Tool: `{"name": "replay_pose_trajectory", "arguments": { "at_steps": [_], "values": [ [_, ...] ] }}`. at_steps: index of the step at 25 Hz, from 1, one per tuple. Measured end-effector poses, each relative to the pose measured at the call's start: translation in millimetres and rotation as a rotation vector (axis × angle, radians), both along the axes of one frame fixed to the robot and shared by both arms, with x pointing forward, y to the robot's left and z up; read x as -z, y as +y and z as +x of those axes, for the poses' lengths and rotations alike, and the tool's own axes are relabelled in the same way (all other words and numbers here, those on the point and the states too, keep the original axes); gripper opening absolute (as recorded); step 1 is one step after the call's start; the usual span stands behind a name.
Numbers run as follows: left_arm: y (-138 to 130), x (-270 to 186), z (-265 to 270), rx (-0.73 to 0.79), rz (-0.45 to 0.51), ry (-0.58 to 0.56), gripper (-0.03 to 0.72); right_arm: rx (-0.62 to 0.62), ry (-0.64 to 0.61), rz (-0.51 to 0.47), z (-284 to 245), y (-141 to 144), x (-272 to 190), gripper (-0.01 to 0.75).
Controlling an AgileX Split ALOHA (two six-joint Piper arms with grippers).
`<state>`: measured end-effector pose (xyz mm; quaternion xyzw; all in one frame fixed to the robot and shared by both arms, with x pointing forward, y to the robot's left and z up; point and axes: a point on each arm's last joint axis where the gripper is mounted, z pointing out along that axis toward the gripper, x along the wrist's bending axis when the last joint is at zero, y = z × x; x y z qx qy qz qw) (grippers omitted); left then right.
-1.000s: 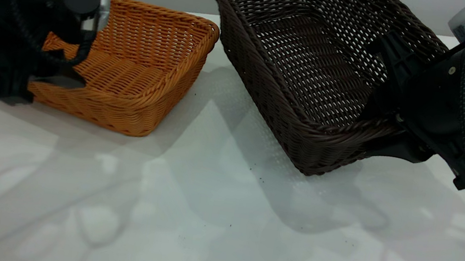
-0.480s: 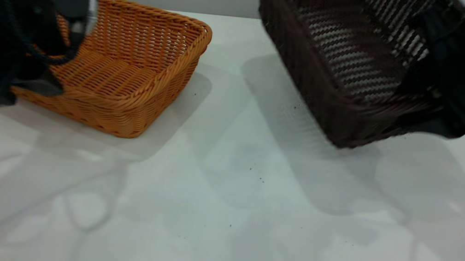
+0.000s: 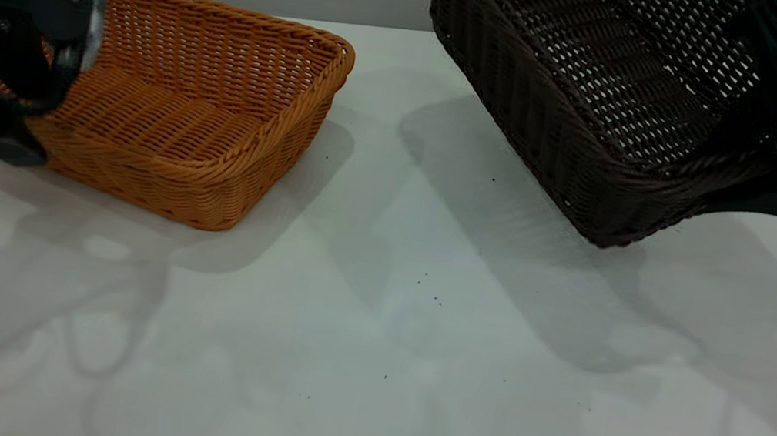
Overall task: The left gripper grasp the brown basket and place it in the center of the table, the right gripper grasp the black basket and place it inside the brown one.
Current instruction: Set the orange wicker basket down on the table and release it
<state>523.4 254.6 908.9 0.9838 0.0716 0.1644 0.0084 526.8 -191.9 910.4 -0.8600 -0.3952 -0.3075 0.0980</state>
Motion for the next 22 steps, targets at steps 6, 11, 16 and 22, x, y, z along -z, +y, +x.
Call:
{"name": "replay_pose_trajectory", "arguments": {
  "at_steps": [6, 11, 16, 22],
  "values": [
    [4, 12, 6, 0.058, 0.035, -0.012, 0.391, -0.023, -0.009, -0.007, 0, 0, 0, 0.239],
    [1, 23, 12, 0.092, 0.031, -0.043, 0.389, -0.031, -0.016, -0.017, 0, 0, 0, 0.237],
    [1, 38, 16, 0.157, 0.055, -0.040, 0.382, -0.041, -0.030, -0.037, 1, -1, 0, 0.237],
    [-3, 44, 27, 0.188, 0.037, -0.096, 0.292, -0.065, -0.044, -0.053, 1, -1, 0, 0.237]
  ]
}}
